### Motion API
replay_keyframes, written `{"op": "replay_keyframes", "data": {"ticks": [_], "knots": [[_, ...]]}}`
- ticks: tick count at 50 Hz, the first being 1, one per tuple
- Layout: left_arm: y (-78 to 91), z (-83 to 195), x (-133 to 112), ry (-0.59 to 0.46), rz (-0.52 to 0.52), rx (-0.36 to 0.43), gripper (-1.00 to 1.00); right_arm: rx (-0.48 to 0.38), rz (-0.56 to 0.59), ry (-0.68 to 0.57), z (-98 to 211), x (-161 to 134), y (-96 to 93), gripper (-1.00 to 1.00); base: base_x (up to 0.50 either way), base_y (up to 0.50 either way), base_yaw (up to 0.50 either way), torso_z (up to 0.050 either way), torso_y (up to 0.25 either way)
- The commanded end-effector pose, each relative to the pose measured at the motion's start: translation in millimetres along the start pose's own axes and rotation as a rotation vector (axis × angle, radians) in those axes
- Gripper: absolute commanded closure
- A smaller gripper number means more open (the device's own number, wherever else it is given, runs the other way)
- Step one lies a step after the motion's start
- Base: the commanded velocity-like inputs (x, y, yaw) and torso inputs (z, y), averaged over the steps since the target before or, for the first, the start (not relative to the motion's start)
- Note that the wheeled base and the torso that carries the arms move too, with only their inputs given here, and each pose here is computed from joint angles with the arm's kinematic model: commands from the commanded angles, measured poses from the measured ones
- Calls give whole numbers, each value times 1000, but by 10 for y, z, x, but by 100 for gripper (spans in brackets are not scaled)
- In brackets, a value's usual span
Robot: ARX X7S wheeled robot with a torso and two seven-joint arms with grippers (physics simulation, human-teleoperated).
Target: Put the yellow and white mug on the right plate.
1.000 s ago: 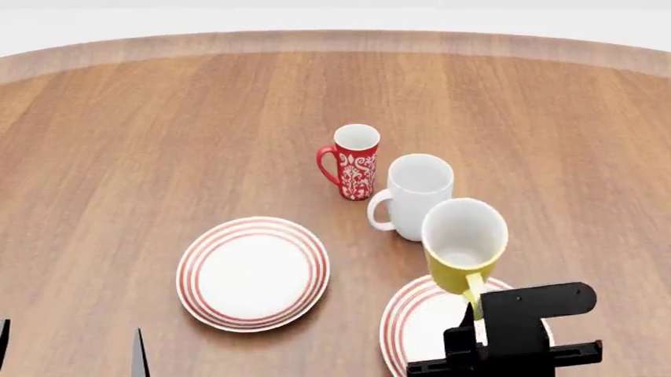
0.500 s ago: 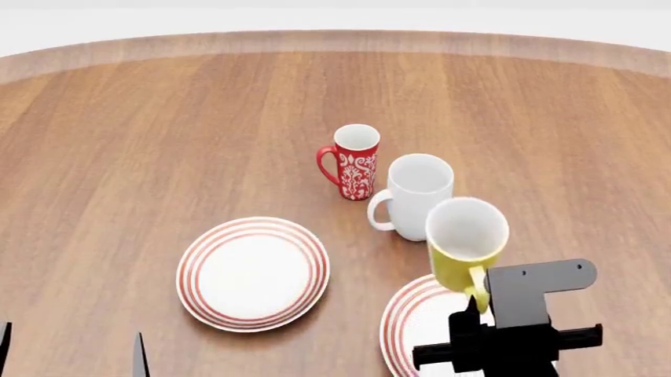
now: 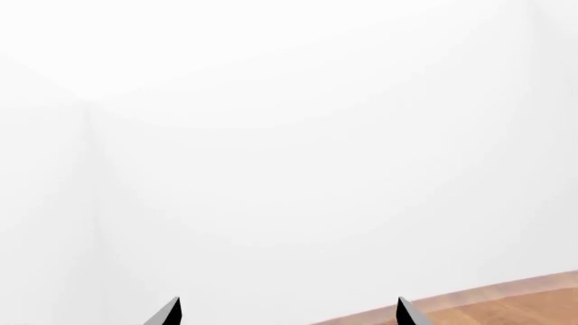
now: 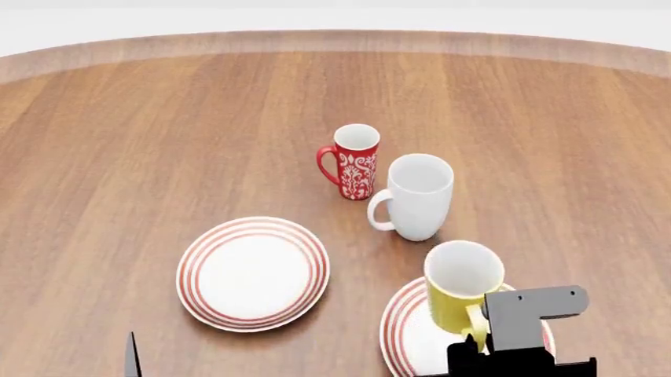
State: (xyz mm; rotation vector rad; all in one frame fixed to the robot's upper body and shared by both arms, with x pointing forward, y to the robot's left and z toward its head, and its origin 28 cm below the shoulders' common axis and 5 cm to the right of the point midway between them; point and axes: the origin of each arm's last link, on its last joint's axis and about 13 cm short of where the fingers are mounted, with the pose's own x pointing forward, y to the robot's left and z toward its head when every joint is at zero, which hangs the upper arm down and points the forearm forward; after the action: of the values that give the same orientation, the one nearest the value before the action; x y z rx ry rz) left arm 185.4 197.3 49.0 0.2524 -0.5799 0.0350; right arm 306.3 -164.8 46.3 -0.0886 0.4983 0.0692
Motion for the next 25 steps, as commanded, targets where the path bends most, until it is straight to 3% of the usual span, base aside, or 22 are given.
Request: {"op": "replay_keyframes", "data": {"ticks": [1,25], "knots": [[12,27,46,-8,15,16,-100,3,0,2,-13,28,-3,100,0,0,0,0,0],[-65,-245,-59,-13,14,18,-100,-17,-22,33,-71,148,-49,100,0,0,0,0,0]]}}
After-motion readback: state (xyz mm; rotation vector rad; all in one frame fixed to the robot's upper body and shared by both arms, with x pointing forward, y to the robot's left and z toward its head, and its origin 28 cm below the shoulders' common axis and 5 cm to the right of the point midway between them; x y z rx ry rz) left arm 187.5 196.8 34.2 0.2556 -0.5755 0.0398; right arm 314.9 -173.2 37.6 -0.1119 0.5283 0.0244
